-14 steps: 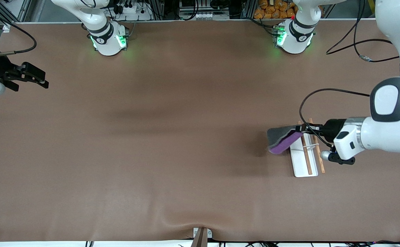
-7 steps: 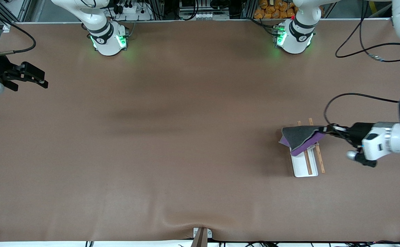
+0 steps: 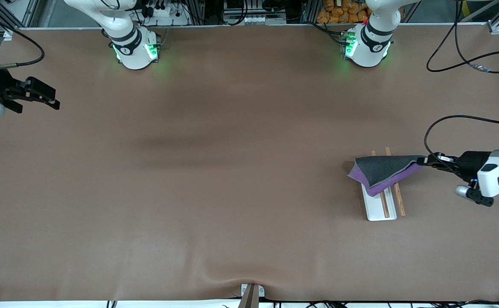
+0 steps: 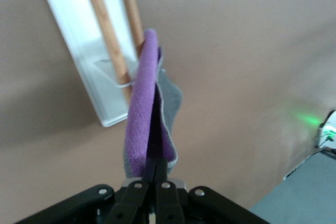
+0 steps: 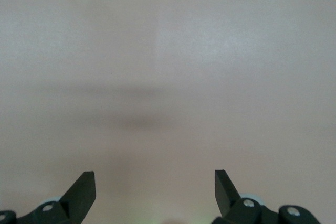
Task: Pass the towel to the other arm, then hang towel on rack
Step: 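Lower the towel with the left gripper over the wooden dowels, then open the left gripper to drape the towel on the dowels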
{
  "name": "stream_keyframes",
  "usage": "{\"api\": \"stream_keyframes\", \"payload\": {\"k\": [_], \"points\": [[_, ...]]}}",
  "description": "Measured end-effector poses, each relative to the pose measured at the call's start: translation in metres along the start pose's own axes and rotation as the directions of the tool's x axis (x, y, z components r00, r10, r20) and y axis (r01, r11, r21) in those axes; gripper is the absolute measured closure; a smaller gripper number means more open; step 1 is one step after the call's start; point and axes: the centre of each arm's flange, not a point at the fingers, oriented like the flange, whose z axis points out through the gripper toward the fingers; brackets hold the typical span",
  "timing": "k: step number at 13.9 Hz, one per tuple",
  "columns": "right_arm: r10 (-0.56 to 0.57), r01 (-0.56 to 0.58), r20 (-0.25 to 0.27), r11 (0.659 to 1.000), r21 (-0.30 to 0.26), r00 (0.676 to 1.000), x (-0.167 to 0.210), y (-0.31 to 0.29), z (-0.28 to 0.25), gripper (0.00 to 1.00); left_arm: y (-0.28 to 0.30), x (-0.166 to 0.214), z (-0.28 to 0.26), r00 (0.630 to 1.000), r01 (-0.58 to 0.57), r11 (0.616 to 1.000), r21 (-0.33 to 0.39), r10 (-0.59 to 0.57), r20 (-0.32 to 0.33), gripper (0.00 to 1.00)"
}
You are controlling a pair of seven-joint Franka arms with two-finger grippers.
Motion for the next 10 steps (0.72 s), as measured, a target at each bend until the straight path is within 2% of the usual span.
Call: {"api": "stream_keyframes", "payload": {"k": [3, 10], "points": [[0.0, 0.0, 0.003, 1.0, 0.0, 1.0, 0.0, 0.0, 0.0, 0.0, -0.01, -0.005, -0.003, 0.998, -0.058, 0.998, 0.033, 0.058, 0.013, 0.98], [0.0, 0.0, 0.028, 1.0, 0.001, 1.0, -0.003, 0.0, 0.002, 0.0, -0.031, -0.01, 0.0, 0.993, -0.113, 0.993, 0.032, 0.112, 0.026, 0.98]]}}
